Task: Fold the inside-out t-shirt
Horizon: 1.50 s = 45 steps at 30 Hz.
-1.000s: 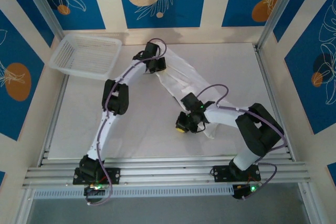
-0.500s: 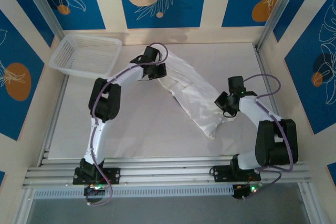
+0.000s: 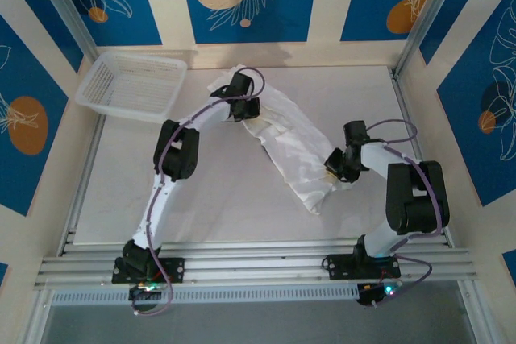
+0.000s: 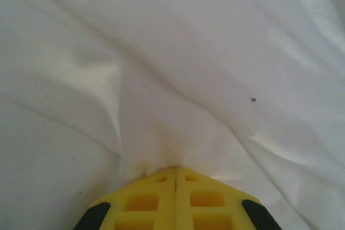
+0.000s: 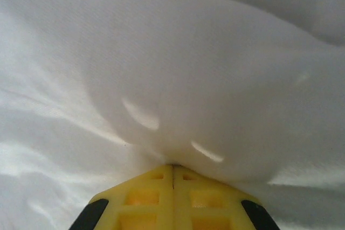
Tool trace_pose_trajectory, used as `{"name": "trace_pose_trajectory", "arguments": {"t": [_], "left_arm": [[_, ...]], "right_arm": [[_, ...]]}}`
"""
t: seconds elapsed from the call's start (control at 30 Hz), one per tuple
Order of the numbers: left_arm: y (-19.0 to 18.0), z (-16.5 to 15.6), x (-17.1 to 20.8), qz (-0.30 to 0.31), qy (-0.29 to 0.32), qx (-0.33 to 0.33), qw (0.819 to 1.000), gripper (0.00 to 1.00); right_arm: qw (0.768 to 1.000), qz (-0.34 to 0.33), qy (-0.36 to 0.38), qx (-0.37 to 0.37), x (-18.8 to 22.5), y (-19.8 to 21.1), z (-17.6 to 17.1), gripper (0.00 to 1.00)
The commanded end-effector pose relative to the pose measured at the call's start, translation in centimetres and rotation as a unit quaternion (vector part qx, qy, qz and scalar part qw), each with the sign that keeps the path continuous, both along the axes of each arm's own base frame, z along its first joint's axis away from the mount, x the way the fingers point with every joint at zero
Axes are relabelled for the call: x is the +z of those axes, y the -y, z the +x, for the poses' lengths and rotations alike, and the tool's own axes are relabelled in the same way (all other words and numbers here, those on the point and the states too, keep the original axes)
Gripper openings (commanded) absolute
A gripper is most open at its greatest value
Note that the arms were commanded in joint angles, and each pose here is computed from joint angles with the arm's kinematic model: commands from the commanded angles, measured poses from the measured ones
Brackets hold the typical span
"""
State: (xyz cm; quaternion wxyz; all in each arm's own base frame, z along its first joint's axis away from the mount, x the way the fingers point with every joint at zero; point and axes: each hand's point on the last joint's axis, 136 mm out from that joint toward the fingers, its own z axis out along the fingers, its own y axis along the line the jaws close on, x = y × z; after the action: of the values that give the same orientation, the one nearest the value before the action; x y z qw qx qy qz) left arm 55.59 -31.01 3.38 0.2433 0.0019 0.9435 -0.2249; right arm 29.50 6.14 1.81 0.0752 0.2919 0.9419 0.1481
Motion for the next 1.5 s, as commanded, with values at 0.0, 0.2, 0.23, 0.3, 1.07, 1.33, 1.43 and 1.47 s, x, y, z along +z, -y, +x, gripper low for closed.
{"name": "trace_pose_trajectory", "arguments": {"t": [0.0, 0.2, 0.23, 0.3, 1.07, 1.33, 1.43, 1.47], "left_arm": [[-2.2, -0.5, -3.0, 0.034, -0.036, 0.007, 0.999, 0.0], [-3.7, 0.0, -1.9, 0.048, -0.014, -0.011, 0.999, 0.0], [-3.9, -0.1, -1.4, 0.049, -0.007, -0.015, 0.999, 0.0], [-4.2, -0.2, -0.5, 0.043, 0.012, -0.021, 0.999, 0.0], [-11.9, -20.2, 13.5, -0.14, 0.078, 0.038, 0.986, 0.38], [-12.2, -28.2, 7.3, -0.157, -0.034, 0.028, 0.987, 0.47], [-12.5, -30.4, 5.1, -0.156, -0.066, 0.037, 0.985, 0.47], [-12.7, -31.1, 4.4, -0.155, -0.073, 0.041, 0.984, 0.48]], "right_arm": [[0.996, 0.007, -0.079, 0.032, -0.5, -2.5, -5.5, 0.0], [0.993, 0.012, -0.091, 0.08, -1.2, -8.3, -9.7, 0.0], [0.992, 0.024, -0.102, 0.077, -1.9, -9.5, -10.5, 0.0], [0.989, 0.051, -0.111, 0.087, -2.9, -12.1, -11.8, 0.0], [0.962, 0.171, 0.116, 0.181, 4.4, -13.0, -11.0, 0.58], [0.946, 0.229, 0.089, 0.21, 2.9, -16.2, -10.2, 0.48], [0.947, 0.224, 0.078, 0.219, 2.2, -17.1, -10.0, 0.46], [0.947, 0.218, 0.074, 0.222, 1.8, -17.3, -9.9, 0.47]]}}
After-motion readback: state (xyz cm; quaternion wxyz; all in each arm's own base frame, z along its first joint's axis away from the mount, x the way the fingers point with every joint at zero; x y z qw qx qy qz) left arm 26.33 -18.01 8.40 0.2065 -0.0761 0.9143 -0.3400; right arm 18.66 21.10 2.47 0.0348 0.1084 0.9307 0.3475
